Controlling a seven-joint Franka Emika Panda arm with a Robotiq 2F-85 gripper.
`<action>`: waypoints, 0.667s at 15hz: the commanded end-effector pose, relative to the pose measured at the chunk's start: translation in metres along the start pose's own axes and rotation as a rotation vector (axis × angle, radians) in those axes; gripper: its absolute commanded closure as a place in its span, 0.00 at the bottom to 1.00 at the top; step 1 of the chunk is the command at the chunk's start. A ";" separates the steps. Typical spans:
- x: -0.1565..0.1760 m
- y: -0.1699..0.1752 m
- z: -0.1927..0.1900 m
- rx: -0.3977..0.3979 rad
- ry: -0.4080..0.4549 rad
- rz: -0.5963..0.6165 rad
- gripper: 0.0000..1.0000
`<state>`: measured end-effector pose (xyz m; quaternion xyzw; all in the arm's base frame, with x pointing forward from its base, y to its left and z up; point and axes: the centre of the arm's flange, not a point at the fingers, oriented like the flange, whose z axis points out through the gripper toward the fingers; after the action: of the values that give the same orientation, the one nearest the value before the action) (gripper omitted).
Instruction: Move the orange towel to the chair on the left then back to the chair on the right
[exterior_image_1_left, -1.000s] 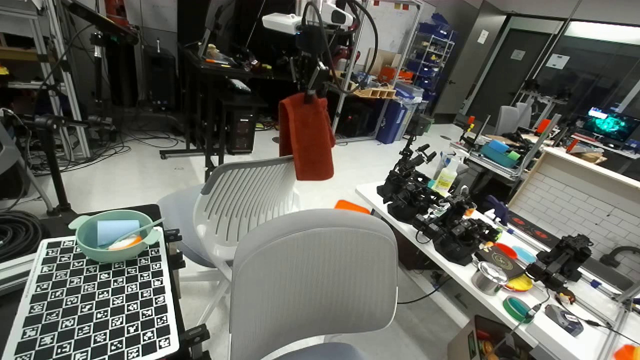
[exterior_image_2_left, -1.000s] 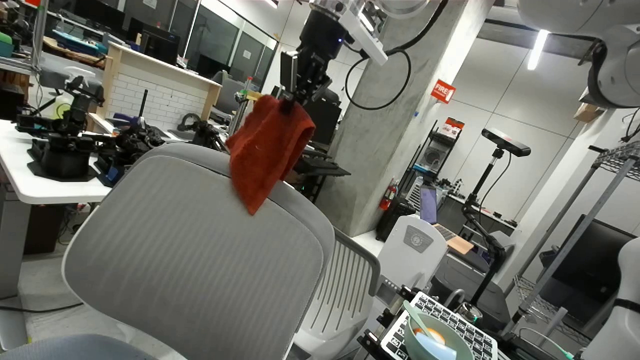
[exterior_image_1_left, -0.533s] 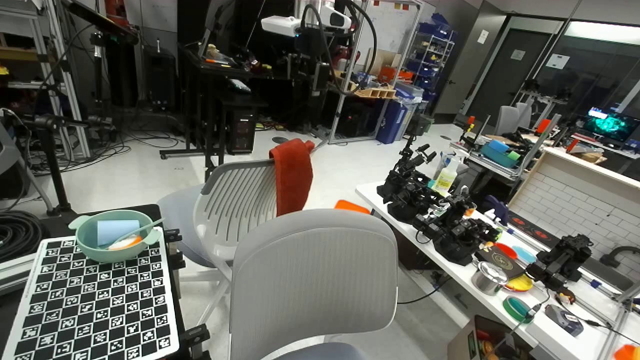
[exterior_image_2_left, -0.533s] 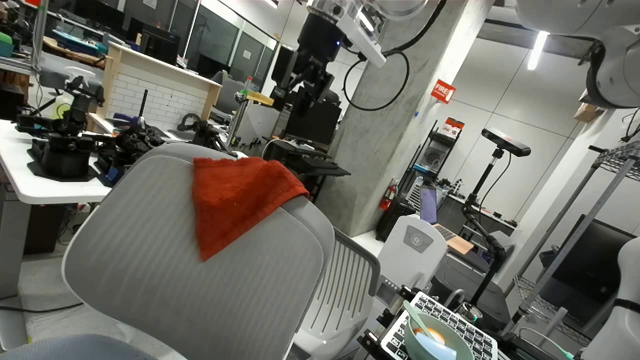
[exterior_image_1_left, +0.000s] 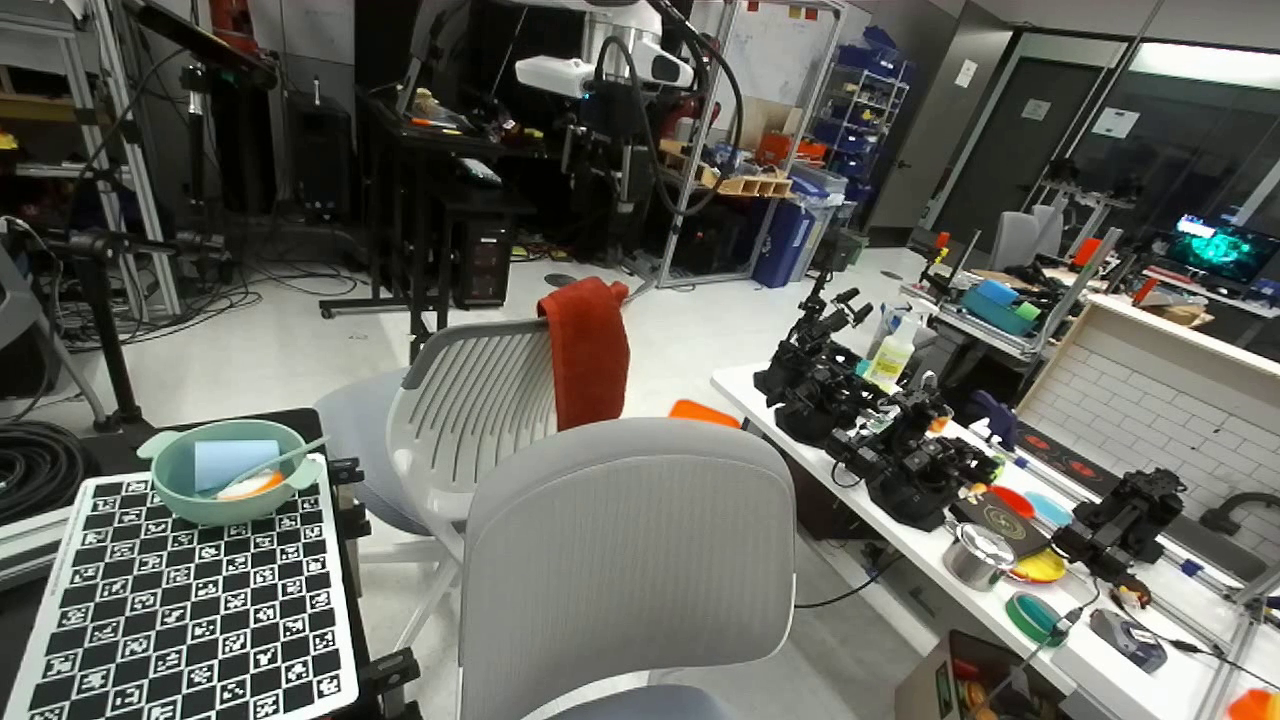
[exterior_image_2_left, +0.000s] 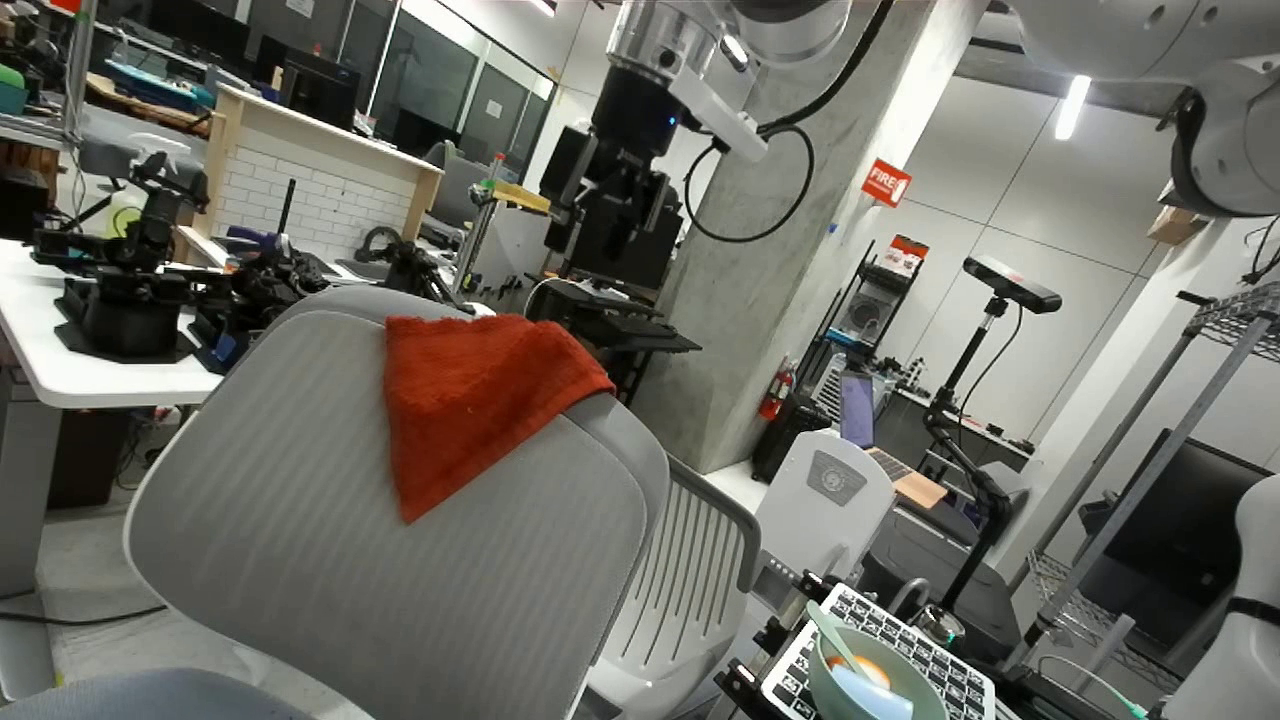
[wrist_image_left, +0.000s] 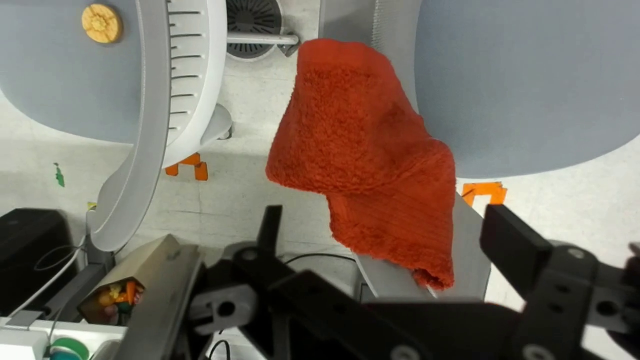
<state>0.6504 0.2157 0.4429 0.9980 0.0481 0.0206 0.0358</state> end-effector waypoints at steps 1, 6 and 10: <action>-0.007 0.007 0.023 -0.026 -0.028 -0.010 0.00; -0.005 0.009 0.057 -0.050 -0.077 -0.005 0.00; 0.004 0.010 0.080 -0.062 -0.093 -0.006 0.00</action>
<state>0.6488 0.2029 0.3742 0.9967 0.0460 -0.0314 0.0598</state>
